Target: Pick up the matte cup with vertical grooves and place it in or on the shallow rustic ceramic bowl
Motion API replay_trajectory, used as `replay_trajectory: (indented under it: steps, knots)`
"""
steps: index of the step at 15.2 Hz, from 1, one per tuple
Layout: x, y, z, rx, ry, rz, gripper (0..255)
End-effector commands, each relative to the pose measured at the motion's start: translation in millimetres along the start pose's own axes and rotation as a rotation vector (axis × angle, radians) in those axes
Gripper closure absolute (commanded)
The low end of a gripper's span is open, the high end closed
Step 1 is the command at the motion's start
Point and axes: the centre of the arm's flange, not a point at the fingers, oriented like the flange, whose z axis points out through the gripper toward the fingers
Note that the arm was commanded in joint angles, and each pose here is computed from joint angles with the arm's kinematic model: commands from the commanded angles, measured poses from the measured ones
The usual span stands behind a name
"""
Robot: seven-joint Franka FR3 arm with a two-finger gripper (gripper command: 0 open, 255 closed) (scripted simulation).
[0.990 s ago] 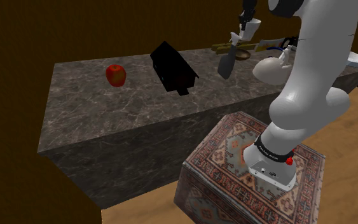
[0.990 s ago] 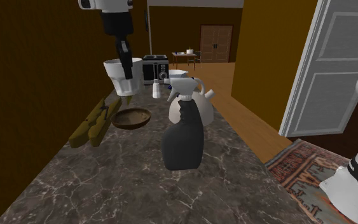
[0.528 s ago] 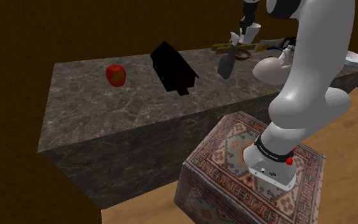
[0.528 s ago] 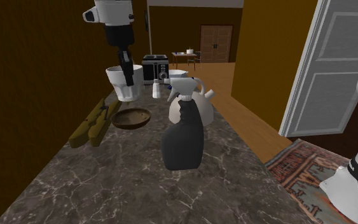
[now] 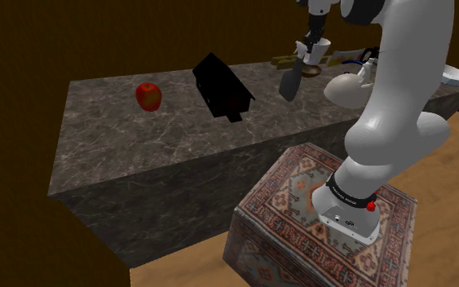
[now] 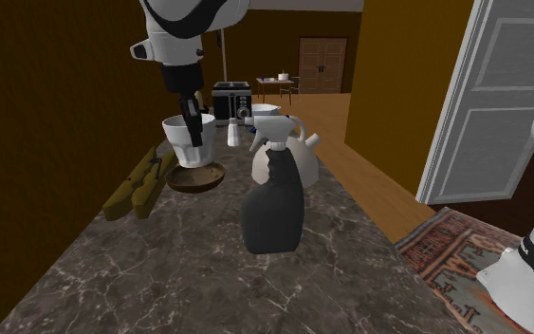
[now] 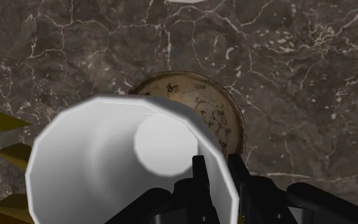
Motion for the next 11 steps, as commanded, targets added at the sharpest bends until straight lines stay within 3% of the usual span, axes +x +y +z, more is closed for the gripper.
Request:
replay_trajectory:
  steps: [1, 4, 11]
  knots:
    - [1.7, -0.3, 9.8, -0.001, 0.001, 0.0, 255]
    - [3.1, -3.2, 26.2, -0.001, 0.001, 0.0, 255]
    - [3.1, -3.2, 26.2, -0.001, 0.001, 0.0, 255]
